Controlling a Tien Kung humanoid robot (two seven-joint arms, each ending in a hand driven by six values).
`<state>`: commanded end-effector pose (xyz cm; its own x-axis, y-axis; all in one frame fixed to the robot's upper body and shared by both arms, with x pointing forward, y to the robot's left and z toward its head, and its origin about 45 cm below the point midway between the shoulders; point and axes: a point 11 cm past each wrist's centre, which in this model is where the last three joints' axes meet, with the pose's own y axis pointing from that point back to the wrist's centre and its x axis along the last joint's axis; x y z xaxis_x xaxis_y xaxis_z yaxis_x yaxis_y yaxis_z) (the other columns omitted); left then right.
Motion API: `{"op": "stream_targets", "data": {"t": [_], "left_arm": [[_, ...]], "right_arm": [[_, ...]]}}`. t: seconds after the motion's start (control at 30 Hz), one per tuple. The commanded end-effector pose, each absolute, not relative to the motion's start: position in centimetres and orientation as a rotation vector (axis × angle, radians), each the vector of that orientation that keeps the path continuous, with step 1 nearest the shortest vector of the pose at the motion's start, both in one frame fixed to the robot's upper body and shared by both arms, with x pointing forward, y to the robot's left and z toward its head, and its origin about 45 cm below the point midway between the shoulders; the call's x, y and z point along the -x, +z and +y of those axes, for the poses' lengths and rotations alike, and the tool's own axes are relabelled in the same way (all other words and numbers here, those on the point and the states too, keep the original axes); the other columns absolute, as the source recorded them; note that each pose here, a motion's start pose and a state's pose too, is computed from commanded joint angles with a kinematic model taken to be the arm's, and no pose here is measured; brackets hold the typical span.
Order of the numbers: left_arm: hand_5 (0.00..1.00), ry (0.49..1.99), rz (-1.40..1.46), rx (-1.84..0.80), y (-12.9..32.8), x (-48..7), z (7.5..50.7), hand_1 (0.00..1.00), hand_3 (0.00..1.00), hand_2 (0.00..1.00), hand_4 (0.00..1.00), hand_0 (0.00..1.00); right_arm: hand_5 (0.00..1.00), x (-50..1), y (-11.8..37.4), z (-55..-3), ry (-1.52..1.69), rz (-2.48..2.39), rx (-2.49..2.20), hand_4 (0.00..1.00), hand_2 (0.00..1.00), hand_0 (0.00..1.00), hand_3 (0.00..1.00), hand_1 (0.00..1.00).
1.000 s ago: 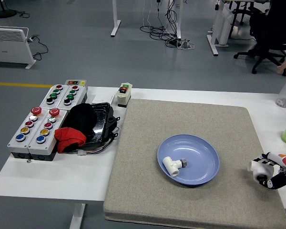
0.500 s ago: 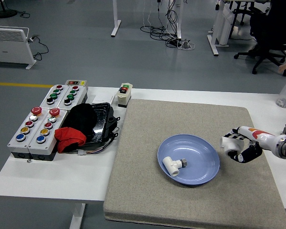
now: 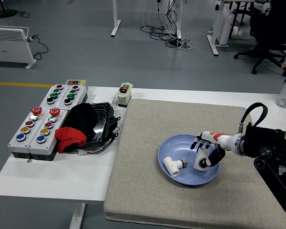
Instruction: Pick pipe place plate twice
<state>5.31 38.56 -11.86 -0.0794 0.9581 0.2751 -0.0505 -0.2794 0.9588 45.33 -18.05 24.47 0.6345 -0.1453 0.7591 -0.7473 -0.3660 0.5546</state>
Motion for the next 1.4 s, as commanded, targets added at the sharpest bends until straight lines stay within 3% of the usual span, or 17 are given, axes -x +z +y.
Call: {"op": "stream_targets", "data": {"t": [0.17, 0.2, 0.37, 0.4, 0.57, 0.6, 1.1, 1.37, 1.4], "left_arm": [[0.998, 1.496, 1.069, -1.332, -11.9, -5.3, 38.6, 0.587, 0.576, 0.518, 0.201, 0.626], [0.998, 1.495, 1.068, -1.333, -11.8, -5.3, 38.6, 0.587, 0.576, 0.517, 0.202, 0.625], [0.998, 1.496, 1.067, -1.334, -11.8, -5.3, 38.6, 0.587, 0.576, 0.517, 0.202, 0.625], [0.998, 1.496, 1.067, -1.333, -11.8, -5.3, 38.7, 0.587, 0.576, 0.517, 0.202, 0.625], [0.998, 1.496, 1.066, -1.334, -11.8, -5.3, 38.7, 0.587, 0.576, 0.517, 0.202, 0.625], [0.998, 1.495, 1.065, -1.334, -11.8, -5.3, 38.7, 0.587, 0.576, 0.516, 0.201, 0.625], [0.998, 1.492, 1.067, -1.338, -11.9, -5.2, 38.6, 0.587, 0.575, 0.516, 0.203, 0.625], [0.998, 1.491, 1.073, -1.339, -11.9, -5.0, 38.5, 0.587, 0.575, 0.517, 0.203, 0.625], [0.998, 1.489, 1.074, -1.34, -11.9, -4.9, 38.5, 0.587, 0.576, 0.522, 0.201, 0.625]], "right_arm": [[0.181, -45.4, 24.4, -17.9, 0.776, -0.699, -1.862, 0.585, 0.493, 0.3, 0.739, 0.41], [0.186, -45.3, 24.4, -17.8, 0.78, -0.696, -1.865, 0.596, 0.701, 0.605, 0.803, 0.647], [0.186, -45.3, 24.5, -17.7, 0.788, -0.696, -1.878, 0.596, 0.701, 0.605, 0.803, 0.647], [0.194, -45.3, 24.6, -17.7, 0.785, -0.7, -1.886, 0.616, 0.983, 0.912, 0.911, 0.883], [0.194, -45.3, 24.8, -17.8, 0.789, -0.707, -1.897, 0.616, 0.983, 0.912, 0.911, 0.883], [0.19, -45.3, 24.9, -17.8, 0.79, -0.71, -1.897, 0.651, 0.998, 0.984, 0.991, 0.935], [0.183, -45.7, 26.8, -19.2, 0.808, -0.79, -1.894, 0.652, 0.998, 0.998, 0.998, 0.945], [0.204, -46.5, 32.2, -21.7, 0.891, -1.159, -2.04, 0.666, 0.998, 0.998, 0.998, 0.944], [0.214, -46.6, 33.4, -22.4, 0.909, -1.27, -2.1, 0.631, 0.998, 0.926, 0.934, 0.891]]}}
